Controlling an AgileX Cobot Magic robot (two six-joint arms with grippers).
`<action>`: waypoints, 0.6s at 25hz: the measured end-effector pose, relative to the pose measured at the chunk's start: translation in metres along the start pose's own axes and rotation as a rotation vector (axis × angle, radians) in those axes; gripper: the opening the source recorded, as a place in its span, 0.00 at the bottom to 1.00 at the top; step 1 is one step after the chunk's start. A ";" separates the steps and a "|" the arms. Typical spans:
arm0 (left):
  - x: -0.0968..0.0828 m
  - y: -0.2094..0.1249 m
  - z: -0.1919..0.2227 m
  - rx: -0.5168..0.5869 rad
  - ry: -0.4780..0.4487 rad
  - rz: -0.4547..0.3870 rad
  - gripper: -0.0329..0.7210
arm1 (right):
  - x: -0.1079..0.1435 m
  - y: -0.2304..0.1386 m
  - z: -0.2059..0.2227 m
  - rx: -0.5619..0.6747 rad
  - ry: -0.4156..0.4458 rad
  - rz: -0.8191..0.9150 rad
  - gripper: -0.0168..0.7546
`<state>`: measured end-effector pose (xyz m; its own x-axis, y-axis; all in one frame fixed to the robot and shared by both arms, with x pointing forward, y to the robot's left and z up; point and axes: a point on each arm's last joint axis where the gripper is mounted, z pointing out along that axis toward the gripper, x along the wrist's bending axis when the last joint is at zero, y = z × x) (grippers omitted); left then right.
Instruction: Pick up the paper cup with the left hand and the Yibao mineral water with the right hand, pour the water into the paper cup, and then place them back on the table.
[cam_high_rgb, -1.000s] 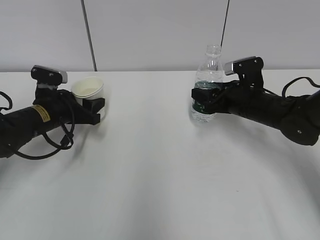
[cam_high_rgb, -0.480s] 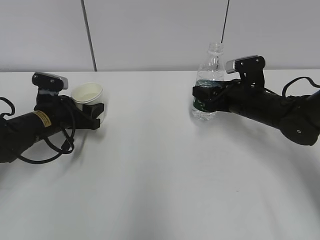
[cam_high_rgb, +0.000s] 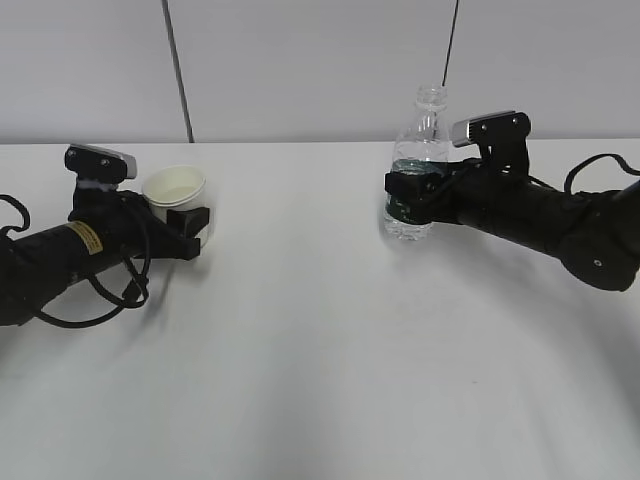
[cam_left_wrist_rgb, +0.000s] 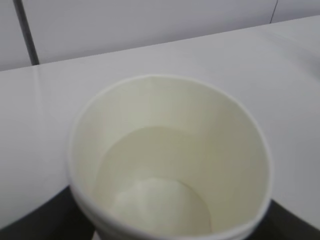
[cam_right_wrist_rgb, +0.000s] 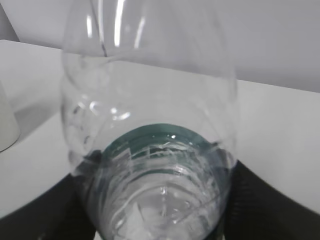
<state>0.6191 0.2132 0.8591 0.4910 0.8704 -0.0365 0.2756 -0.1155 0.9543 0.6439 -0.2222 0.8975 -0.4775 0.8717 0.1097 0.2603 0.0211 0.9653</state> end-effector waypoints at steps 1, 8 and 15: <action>0.000 0.000 0.000 0.000 -0.001 0.000 0.63 | 0.000 0.000 0.000 0.000 0.000 0.000 0.63; 0.000 -0.001 0.000 0.003 -0.001 0.001 0.74 | 0.000 0.000 0.000 0.000 0.000 0.000 0.63; 0.001 0.000 0.000 0.000 0.011 -0.009 0.82 | 0.000 0.000 0.000 -0.003 -0.001 0.001 0.63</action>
<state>0.6195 0.2141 0.8588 0.4792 0.8767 -0.0417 0.2799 -0.1076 0.9540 0.6440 -0.2222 0.8977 -0.4767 0.8721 0.1109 0.2588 0.0186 0.9658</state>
